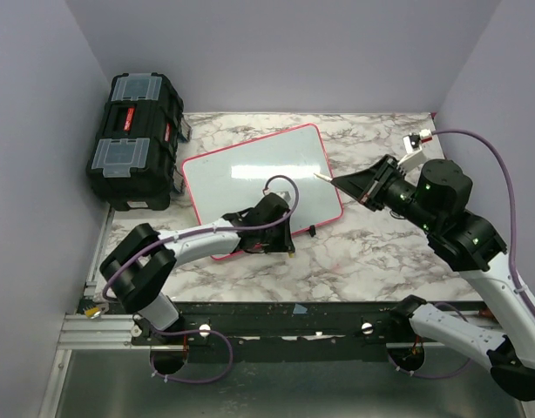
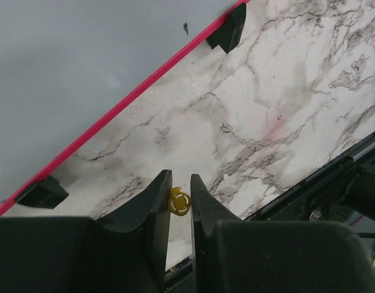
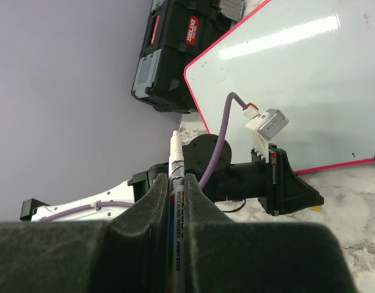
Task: Write a sentence on the whiteboard
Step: Place the pen cap at the center of the board.
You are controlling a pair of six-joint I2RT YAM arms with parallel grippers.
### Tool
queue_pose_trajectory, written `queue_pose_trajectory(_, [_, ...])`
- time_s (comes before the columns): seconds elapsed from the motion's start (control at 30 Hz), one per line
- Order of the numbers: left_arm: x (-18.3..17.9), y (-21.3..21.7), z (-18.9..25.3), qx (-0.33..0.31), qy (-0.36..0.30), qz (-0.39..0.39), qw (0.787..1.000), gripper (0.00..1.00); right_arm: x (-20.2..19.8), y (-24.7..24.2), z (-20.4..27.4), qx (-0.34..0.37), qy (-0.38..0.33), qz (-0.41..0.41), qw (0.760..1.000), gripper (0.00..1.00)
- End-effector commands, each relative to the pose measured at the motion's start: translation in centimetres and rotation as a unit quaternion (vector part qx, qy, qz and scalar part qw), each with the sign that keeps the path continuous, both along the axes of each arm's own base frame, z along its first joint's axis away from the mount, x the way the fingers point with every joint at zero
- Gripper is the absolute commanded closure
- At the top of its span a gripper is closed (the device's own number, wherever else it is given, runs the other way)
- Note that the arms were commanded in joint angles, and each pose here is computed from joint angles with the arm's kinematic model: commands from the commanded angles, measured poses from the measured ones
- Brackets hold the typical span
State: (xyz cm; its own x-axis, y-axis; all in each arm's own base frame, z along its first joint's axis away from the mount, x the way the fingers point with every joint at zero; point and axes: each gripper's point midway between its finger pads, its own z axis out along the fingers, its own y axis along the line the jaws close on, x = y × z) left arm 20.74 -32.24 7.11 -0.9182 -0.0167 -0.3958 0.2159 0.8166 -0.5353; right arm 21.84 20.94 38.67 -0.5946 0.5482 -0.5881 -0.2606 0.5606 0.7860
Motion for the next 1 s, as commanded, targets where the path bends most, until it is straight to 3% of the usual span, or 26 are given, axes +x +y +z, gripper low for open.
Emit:
queue_pose_trajectory(0.0, [0.5, -2.1, 0.2, 0.003, -0.009, -0.034, 0.999, 0.95, -0.5, -1.2, -0.2, -0.008, 0.012, -0.021, 1.0, 0.99])
queue_pose_trajectory(0.5, [0.1, -2.2, -1.5, 0.034, 0.001, -0.071, 0.997, 0.72, -0.6, -1.7, -0.4, -0.017, 0.016, -0.031, 0.999, 0.99])
queue_pose_trajectory(0.7, [0.3, -2.7, 0.0, 0.022, -0.014, -0.084, 0.996, 0.5, -0.2, -1.4, -0.5, -0.015, 0.015, -0.029, 0.999, 0.99])
queue_pose_trajectory(0.97, [1.5, -2.1, 5.9, 0.017, -0.092, -0.108, 0.99, 0.25, 0.4, -1.1, 0.0, -0.019, 0.006, -0.029, 0.999, 0.99])
